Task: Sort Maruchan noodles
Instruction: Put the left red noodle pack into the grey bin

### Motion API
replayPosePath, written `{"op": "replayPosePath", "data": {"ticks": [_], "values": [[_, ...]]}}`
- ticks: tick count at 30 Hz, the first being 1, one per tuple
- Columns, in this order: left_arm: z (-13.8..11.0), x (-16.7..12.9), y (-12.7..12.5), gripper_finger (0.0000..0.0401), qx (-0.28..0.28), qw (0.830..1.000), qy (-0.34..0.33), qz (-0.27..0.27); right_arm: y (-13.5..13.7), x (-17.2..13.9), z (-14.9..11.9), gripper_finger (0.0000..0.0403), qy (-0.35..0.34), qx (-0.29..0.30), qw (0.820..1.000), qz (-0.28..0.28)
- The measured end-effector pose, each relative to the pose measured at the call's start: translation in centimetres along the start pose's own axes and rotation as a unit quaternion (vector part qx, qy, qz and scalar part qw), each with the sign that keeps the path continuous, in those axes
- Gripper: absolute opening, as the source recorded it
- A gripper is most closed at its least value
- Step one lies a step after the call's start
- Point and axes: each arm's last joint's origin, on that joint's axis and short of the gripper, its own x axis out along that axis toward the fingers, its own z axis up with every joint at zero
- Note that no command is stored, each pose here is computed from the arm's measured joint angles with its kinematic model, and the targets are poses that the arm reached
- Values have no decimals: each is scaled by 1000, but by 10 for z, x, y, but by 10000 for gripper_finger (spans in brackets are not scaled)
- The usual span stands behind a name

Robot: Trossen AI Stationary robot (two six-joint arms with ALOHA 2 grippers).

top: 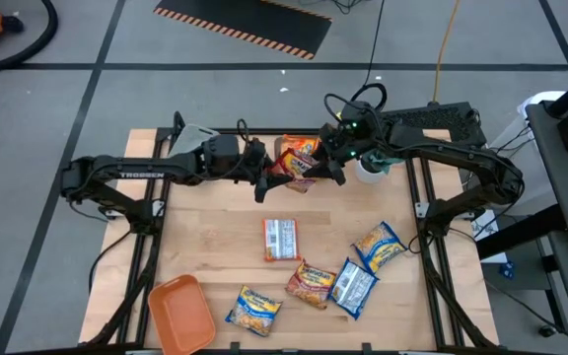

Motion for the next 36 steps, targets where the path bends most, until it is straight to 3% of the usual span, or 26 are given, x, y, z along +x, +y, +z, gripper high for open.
{"op": "replayPosePath", "data": {"ticks": [6,14,23,30,36], "values": [[8,-6,7,140,2,1000,-12,-4,6,-10,6,265,-40,19,998,-53],[21,-26,16,139,-2,1000,-22,1,7,-17,10,269,-84,25,986,-139],[27,-63,23,139,24,999,31,-12,6,-20,18,270,-136,56,976,-162],[26,-90,30,139,29,997,60,31,12,-27,22,270,-167,68,971,-160],[26,-115,40,139,-3,991,69,113,23,-39,25,270,-205,89,958,-178]]}}
